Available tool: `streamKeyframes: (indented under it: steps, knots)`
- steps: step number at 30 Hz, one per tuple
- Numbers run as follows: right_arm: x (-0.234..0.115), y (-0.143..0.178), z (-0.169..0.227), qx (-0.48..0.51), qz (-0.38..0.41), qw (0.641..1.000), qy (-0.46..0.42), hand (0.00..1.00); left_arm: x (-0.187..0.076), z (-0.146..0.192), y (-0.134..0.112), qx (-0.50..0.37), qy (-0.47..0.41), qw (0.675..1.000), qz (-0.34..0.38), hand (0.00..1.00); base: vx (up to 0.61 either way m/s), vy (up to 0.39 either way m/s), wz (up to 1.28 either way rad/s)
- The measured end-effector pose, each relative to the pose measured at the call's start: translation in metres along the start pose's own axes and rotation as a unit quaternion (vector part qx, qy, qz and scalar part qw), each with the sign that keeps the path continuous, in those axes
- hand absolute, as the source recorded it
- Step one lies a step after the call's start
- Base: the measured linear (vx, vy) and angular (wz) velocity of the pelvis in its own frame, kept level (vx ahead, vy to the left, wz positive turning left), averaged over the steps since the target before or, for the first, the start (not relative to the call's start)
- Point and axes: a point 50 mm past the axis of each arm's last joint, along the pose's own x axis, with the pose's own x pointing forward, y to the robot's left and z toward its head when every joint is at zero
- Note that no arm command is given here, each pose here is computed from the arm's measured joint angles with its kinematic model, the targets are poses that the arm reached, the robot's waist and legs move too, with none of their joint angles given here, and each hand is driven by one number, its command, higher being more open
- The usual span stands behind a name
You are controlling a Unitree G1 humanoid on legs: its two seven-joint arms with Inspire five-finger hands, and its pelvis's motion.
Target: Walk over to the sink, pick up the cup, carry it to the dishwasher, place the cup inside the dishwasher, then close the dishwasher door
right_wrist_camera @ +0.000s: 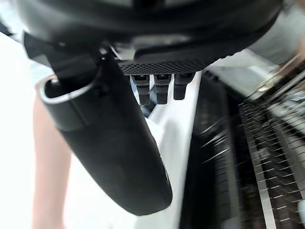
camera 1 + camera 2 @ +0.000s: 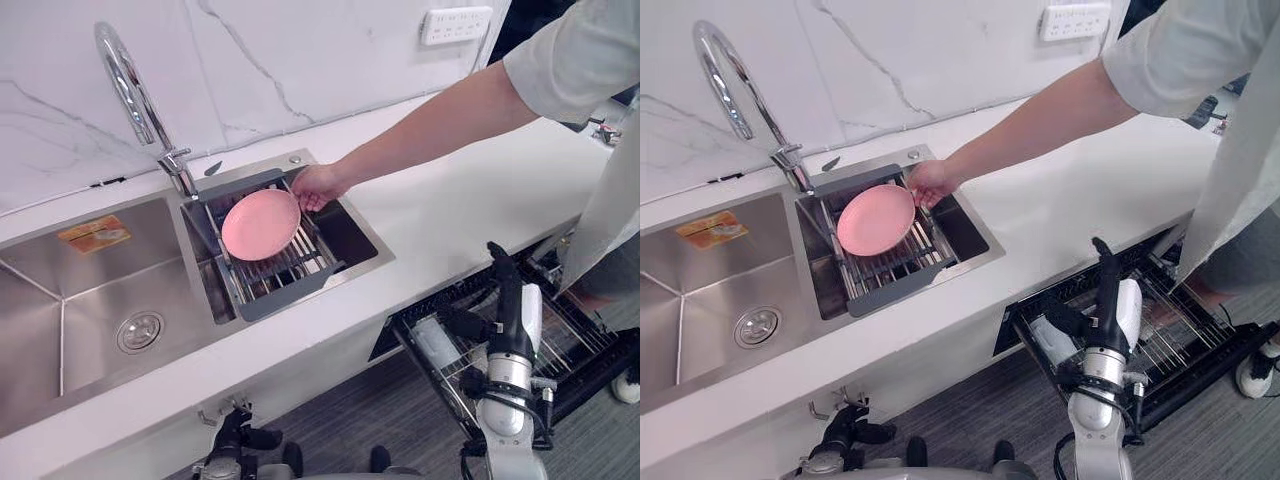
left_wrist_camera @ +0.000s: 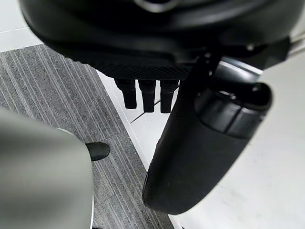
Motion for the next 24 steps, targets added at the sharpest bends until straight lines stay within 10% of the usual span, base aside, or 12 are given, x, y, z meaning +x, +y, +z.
streamKeyframes:
  steps: [24]
  knots:
    - [0.026,0.005,0.058,-0.012,0.053,0.982,-0.181,0.9,0.002,0.018,-0.004,0.039,-0.052,0.998,-0.025,0.9,-0.01,-0.016,0.33]
